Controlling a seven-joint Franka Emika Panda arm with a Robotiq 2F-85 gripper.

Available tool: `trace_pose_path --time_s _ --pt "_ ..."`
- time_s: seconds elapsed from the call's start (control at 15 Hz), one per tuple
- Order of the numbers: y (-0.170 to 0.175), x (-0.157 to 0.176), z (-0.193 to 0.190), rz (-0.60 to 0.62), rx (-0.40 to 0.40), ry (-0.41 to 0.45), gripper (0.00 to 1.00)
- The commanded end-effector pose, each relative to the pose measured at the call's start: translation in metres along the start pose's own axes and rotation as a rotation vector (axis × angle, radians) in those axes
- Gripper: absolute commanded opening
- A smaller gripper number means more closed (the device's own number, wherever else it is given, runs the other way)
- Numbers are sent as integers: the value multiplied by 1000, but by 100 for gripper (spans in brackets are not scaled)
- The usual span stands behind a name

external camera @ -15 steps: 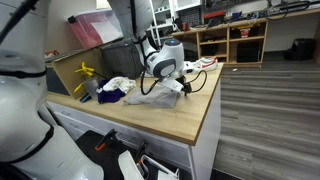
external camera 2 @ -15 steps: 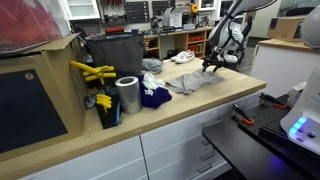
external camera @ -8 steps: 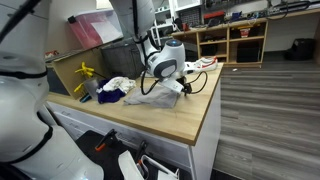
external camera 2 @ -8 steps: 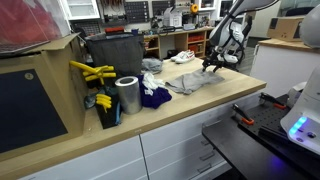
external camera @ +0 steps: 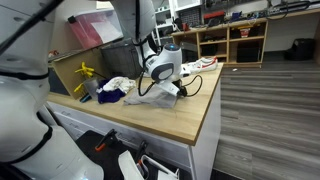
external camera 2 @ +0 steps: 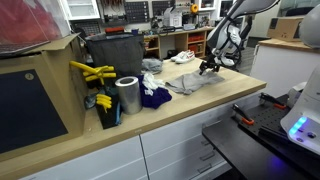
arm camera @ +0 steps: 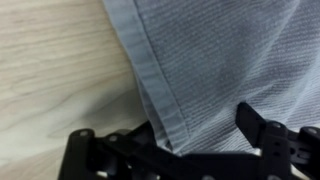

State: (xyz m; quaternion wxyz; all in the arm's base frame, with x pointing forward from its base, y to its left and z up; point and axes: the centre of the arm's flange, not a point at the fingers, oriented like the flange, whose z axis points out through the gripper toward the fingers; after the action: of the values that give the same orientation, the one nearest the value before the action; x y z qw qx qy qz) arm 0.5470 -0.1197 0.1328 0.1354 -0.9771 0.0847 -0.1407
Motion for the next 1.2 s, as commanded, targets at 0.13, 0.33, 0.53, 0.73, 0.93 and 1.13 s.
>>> trace_pose_path --time_s 0.13,0.33,0.53,0.73,0.93,1.13 --pt "-18 -1 -8 -19 4 15 36" --pt "-29 3 -26 -73 -28 38 14" --pt "-40 5 -47 -137 -67 48 0" --pt "-55 3 -68 -221 -120 49 1" --pt "-75 -3 -86 -307 -173 47 1" --pt "-102 -16 -90 -415 -224 30 1"
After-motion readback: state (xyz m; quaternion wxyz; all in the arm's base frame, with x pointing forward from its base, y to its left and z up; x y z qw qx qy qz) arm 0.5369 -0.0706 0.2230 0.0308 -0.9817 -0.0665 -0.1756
